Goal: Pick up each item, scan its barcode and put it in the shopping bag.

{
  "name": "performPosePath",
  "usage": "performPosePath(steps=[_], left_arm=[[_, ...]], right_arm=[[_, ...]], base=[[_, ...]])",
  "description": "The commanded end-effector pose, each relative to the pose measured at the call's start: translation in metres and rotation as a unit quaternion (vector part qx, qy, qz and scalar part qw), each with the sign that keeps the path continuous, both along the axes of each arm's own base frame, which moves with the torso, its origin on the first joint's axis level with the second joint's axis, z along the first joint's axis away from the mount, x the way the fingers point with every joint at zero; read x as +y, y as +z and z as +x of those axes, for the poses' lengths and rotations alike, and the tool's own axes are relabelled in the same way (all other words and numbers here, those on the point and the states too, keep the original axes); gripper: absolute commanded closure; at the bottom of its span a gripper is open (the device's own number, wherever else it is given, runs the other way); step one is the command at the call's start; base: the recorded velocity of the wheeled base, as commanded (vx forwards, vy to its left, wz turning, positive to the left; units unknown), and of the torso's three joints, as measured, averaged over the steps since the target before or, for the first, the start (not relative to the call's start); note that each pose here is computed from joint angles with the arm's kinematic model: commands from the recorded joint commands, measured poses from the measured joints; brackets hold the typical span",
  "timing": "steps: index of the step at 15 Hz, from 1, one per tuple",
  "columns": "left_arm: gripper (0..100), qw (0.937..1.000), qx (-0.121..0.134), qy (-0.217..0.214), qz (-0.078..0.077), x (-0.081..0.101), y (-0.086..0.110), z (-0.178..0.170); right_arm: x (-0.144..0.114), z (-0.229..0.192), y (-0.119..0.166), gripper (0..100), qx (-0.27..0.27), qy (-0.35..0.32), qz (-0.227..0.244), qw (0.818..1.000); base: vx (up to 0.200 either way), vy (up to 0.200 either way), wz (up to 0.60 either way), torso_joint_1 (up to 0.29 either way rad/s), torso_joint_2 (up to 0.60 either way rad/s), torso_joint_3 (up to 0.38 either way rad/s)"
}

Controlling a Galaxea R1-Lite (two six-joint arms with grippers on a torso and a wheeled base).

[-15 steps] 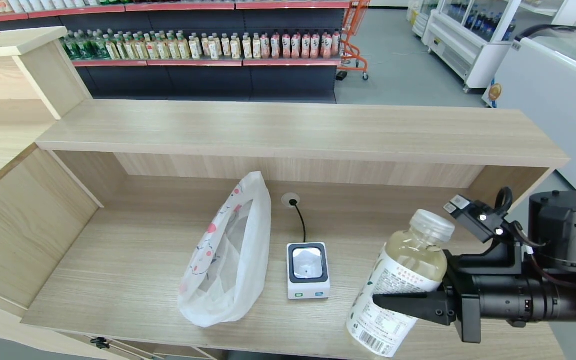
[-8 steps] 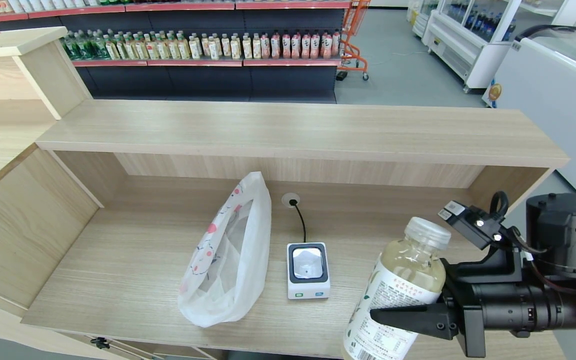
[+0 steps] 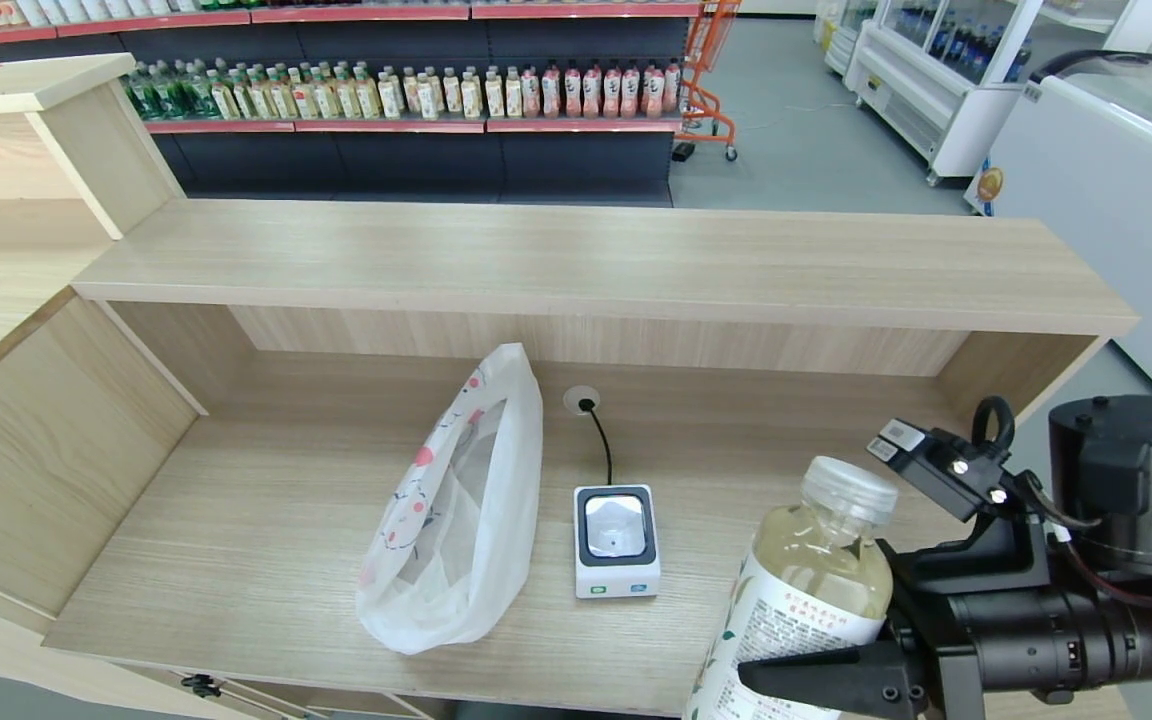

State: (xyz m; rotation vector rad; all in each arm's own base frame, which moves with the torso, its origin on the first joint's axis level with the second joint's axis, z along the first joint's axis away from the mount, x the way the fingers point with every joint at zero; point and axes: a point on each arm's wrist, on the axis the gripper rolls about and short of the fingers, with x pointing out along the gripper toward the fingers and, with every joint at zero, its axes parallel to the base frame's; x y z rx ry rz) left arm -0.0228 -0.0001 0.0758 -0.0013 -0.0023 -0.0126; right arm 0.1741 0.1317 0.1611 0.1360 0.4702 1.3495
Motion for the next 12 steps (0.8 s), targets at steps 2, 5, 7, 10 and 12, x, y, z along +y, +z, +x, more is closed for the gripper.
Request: performPosePath(steps=[2, 5, 7, 10, 12], left_arm=[[0, 1.0, 0.0, 0.0, 0.0, 0.0, 0.0, 0.0], [0, 1.0, 0.0, 0.0, 0.0, 0.0, 0.0, 0.0], [0, 1.0, 0.0, 0.0, 0.0, 0.0, 0.0, 0.0], [0, 1.0, 0.0, 0.0, 0.0, 0.0, 0.0, 0.0], [0, 1.0, 0.0, 0.0, 0.0, 0.0, 0.0001, 0.0001]], right_arm=[[0.0006, -0.0009, 0.0006, 100, -0.001, 0.002, 0.001, 1.0], [0.0007, -0.0007, 0.0003, 100, -0.001, 0.002, 0.0, 1.0], [0.001, -0.0009, 0.0003, 100, 0.0, 0.004, 0.001, 1.0], [0.0014, -0.0015, 0.0006, 100, -0.001, 0.005, 0.001, 1.0], [0.0013, -0.0017, 0.0009, 100, -0.003, 0.005, 0.001, 1.0]], base=[[0.0, 0.0, 0.0, 0.0, 0.0, 0.0], [0.0, 0.0, 0.0, 0.0, 0.0, 0.0], [0.0, 0.0, 0.0, 0.0, 0.0, 0.0], [0.0, 0.0, 0.0, 0.0, 0.0, 0.0], [0.0, 0.0, 0.0, 0.0, 0.0, 0.0]])
